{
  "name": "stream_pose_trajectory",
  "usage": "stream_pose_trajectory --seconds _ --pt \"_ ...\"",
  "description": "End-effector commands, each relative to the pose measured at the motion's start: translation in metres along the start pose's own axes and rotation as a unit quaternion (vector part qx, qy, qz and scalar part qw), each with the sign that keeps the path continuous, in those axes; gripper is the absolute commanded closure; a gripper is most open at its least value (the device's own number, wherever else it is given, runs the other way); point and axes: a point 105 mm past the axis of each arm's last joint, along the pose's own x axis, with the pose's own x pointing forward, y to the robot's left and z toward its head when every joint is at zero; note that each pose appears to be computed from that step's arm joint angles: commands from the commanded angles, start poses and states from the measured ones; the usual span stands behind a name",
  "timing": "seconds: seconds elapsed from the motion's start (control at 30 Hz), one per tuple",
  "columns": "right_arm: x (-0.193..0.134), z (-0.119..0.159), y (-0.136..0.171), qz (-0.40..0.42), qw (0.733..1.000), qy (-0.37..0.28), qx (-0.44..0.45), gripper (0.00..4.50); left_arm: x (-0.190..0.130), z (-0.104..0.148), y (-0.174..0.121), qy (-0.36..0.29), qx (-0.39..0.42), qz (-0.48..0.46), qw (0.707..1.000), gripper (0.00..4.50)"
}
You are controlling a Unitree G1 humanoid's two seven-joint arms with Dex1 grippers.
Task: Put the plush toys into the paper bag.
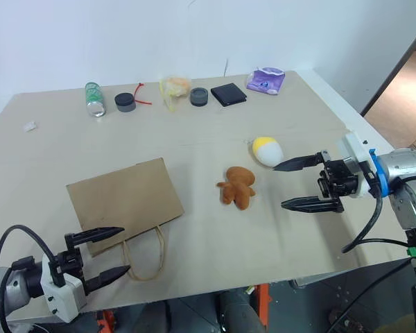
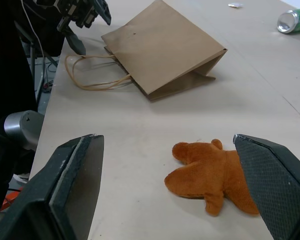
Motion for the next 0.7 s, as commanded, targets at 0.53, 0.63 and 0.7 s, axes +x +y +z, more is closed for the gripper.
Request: stream_pose_trajectory --seconds 0.53,0.63,0.7 --pt "-0.007 0.014 0.007 0.008 1.0 -0.015 -0.025 0.0 0.019 0.001 0.002 -0.024 0.0 0.001 1.0 4.4" --pt "-0.007 0.014 0.007 0.007 1.0 -0.016 -0.024 0.0 0.02 0.001 0.004 -0.023 0.0 0.006 1.0 4.46" --pt "-0.007 0.015 0.006 0.006 1.0 -0.017 -0.024 0.0 0.021 0.0 0.011 -0.021 0.003 0.019 1.0 4.46"
